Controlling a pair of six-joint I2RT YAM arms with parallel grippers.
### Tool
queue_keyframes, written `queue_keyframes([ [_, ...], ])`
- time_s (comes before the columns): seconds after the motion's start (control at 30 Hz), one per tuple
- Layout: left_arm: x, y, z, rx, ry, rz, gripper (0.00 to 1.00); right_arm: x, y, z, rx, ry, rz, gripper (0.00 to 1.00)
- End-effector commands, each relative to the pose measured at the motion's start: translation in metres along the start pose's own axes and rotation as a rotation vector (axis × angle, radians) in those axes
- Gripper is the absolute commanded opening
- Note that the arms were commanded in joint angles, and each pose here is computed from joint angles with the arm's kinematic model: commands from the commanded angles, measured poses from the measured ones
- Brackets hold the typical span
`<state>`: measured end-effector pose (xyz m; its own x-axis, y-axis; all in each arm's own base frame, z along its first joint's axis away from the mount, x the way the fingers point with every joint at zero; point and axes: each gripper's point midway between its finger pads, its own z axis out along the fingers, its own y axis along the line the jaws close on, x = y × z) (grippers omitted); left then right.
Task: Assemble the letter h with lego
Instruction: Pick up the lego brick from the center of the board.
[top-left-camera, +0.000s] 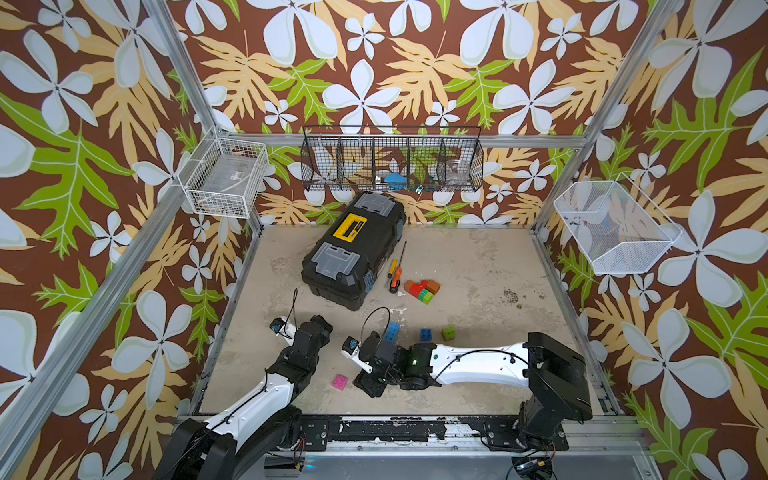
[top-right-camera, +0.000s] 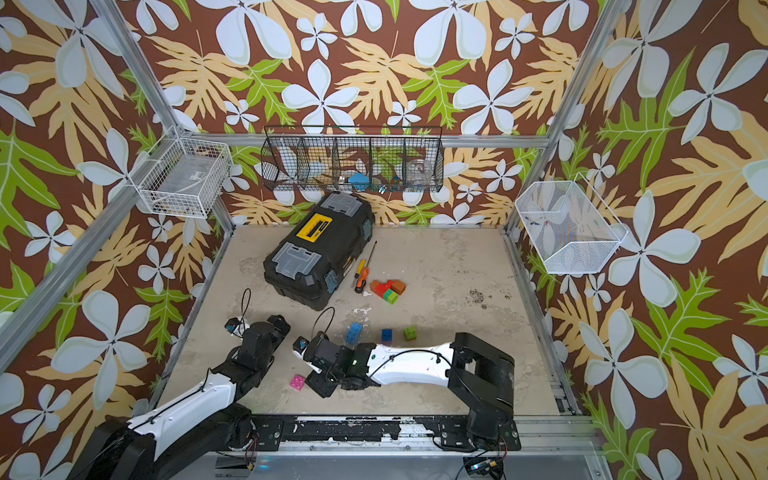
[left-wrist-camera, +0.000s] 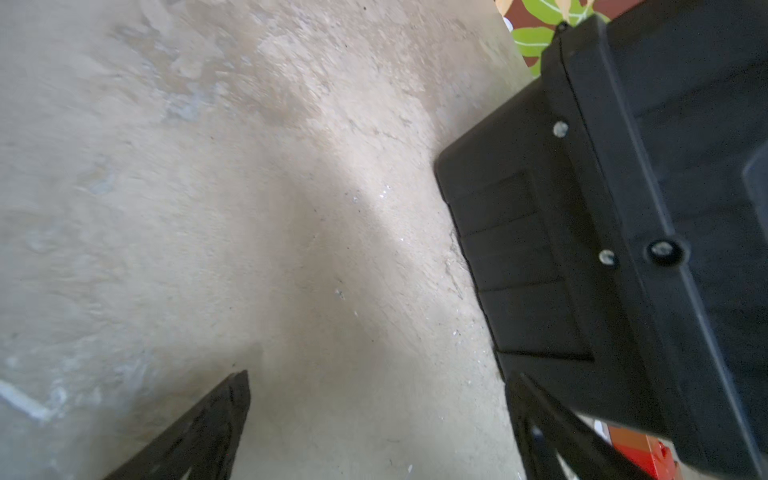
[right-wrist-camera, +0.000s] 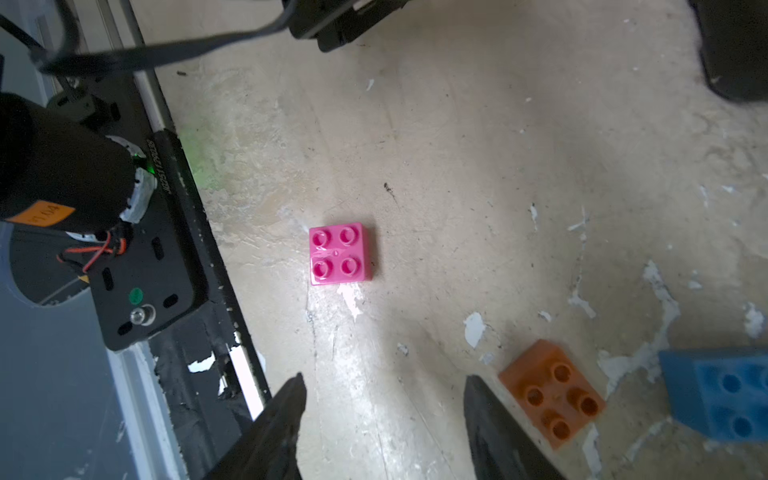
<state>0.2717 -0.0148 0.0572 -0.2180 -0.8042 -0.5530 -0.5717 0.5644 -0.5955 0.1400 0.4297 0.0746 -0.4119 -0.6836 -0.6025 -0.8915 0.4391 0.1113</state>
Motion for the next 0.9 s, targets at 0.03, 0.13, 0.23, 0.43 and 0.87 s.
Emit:
queue_keyframes([
  [0.03, -0.007, 0.026, -0.001, -0.125, -0.039, -0.068, 1.0, -0.024, 0.018, 0.01, -0.086, -0.131, -0.185, 0.62],
  [0.13, -0.006, 0.029, 0.001, -0.127, -0.032, -0.086, 1.0, -0.031, 0.027, 0.008, -0.128, -0.23, -0.256, 0.63],
  [0.23, -0.007, 0.029, 0.001, -0.126, -0.033, -0.09, 1.0, -0.033, 0.039, 0.013, -0.199, -0.266, -0.263, 0.63],
  [0.43, -0.007, 0.025, 0.002, -0.109, -0.029, -0.089, 1.0, -0.032, 0.03, 0.046, -0.155, -0.254, -0.222, 0.63],
  [0.87, -0.01, 0.011, 0.003, -0.055, -0.03, -0.008, 1.0, -0.031, 0.009, 0.071, -0.024, -0.202, -0.231, 0.35],
])
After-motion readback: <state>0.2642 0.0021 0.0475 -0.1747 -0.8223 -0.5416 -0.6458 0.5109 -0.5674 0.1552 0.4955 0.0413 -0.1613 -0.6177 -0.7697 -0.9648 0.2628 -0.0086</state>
